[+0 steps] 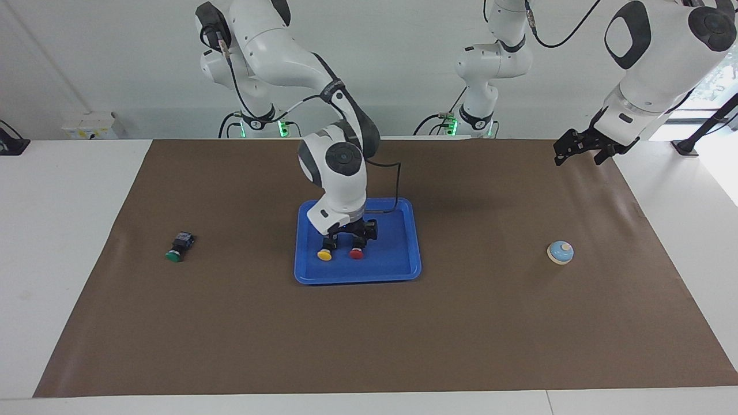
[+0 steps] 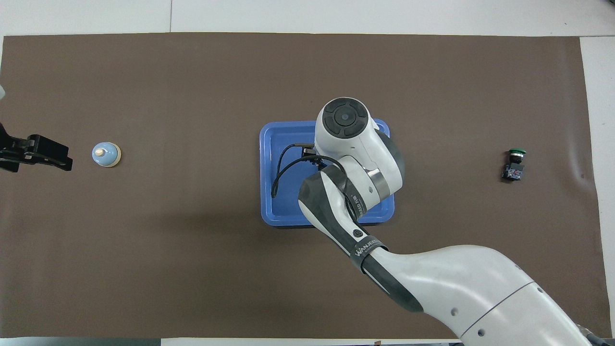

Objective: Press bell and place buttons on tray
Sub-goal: 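Open the right gripper and move it to the green-capped button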

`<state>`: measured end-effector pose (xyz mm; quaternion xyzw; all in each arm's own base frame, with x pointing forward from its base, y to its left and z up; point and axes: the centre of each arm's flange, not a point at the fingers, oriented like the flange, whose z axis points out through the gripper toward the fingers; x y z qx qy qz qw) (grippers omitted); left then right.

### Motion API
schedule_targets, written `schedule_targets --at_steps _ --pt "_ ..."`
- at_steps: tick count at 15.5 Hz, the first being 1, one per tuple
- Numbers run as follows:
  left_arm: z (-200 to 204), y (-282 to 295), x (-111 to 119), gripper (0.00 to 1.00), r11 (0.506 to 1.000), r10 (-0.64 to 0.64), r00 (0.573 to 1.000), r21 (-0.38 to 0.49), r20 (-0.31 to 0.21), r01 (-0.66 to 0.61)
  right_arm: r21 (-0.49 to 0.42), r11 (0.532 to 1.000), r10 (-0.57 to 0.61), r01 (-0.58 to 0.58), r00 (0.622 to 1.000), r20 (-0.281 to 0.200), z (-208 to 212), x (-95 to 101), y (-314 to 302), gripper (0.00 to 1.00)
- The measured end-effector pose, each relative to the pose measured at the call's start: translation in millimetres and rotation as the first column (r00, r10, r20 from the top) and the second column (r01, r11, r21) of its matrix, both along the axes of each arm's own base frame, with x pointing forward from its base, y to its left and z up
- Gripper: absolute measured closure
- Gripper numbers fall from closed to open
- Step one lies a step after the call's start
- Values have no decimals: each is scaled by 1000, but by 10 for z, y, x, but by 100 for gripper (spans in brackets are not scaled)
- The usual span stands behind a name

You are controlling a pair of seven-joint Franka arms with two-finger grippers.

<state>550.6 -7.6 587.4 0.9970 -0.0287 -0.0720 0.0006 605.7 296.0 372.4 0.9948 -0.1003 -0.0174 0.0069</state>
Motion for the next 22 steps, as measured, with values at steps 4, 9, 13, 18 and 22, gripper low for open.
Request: schedule_targets --at_steps 4,9,13,18,22 --pt "0 0 0 0 1000 0 1000 0 0 0 -14 1000 3 -3 1000 -23 681 183 -1195 0" --pt "0 0 0 0 1000 0 1000 0 0 0 8 991 134 -133 989 -69 764 189 -3009 0" --pt "0 0 0 0 1000 0 1000 0 0 0 1 988 157 -157 988 13 324 -17 -4022 0" --pt "0 0 0 0 1000 0 1000 0 0 0 -40 988 150 -146 981 126 -387 -551 -4273 0" --pt "0 0 0 0 1000 0 1000 0 0 0 -47 987 161 -155 975 150 -508 -643 -4194 0"
